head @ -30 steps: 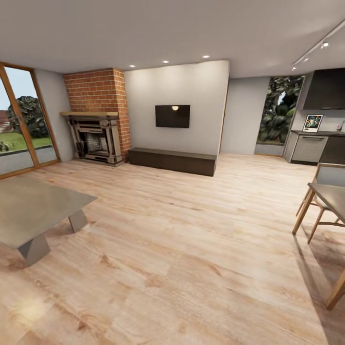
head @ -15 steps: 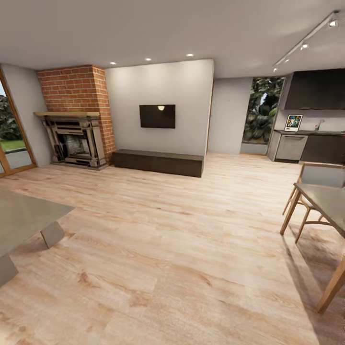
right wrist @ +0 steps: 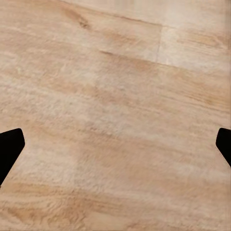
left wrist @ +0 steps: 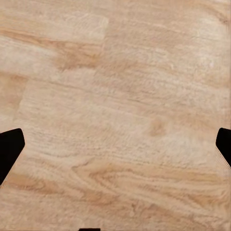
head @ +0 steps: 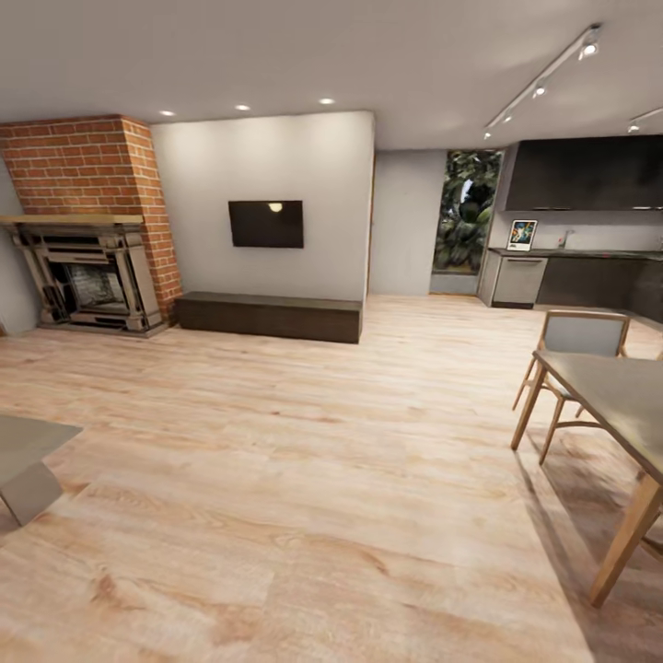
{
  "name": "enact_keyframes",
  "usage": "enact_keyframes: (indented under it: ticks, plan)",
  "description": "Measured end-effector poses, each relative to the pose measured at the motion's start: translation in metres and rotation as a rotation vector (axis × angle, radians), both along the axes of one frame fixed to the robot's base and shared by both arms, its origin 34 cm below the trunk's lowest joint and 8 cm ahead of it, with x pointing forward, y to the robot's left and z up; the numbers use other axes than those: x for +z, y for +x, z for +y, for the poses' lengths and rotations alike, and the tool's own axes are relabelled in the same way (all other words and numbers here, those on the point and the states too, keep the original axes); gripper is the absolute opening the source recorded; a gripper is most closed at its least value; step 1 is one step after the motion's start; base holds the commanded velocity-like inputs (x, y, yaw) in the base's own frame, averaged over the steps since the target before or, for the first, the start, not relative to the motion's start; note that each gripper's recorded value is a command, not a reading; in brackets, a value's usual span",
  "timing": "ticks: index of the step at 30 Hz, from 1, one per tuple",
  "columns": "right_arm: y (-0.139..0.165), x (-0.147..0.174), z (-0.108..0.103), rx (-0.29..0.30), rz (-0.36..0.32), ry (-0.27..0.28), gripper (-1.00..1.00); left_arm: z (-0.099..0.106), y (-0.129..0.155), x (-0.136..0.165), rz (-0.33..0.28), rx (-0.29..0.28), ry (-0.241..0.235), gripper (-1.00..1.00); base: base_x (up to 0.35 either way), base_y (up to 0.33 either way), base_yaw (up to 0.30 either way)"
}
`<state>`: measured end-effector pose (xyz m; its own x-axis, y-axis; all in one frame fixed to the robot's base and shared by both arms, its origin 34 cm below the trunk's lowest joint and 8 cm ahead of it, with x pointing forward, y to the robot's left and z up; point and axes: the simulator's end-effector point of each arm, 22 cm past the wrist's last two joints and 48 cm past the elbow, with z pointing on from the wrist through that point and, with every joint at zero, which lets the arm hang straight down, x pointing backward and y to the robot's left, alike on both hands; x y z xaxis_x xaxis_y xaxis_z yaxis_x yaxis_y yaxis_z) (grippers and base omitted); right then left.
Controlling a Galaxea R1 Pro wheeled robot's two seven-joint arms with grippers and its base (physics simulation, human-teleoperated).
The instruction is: Pick up the poster from the kitchen countertop and hang it on one of the wall nails in the kitchen.
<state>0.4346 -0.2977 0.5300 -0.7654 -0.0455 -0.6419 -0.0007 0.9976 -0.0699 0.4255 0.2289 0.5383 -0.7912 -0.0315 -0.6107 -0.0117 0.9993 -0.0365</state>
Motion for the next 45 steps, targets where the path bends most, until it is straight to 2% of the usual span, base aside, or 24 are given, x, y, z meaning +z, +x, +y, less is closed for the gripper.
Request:
enact_keyframes:
  ticks: [30, 45]
  plan:
    - [-0.0001, -0.0001, 0.0003, 0.002, 0.000, -0.001, 1.00, 0.0003, 0.0000, 0.0000, 0.000, 0.001, 0.000, 1.00, 0.338, 0.000, -0.006]
    - [-0.0002, -0.0002, 0.0005, 0.003, 0.001, -0.001, 1.00, 0.0003, 0.0000, 0.0000, 0.000, 0.001, 0.000, 1.00, 0.339, 0.000, -0.199]
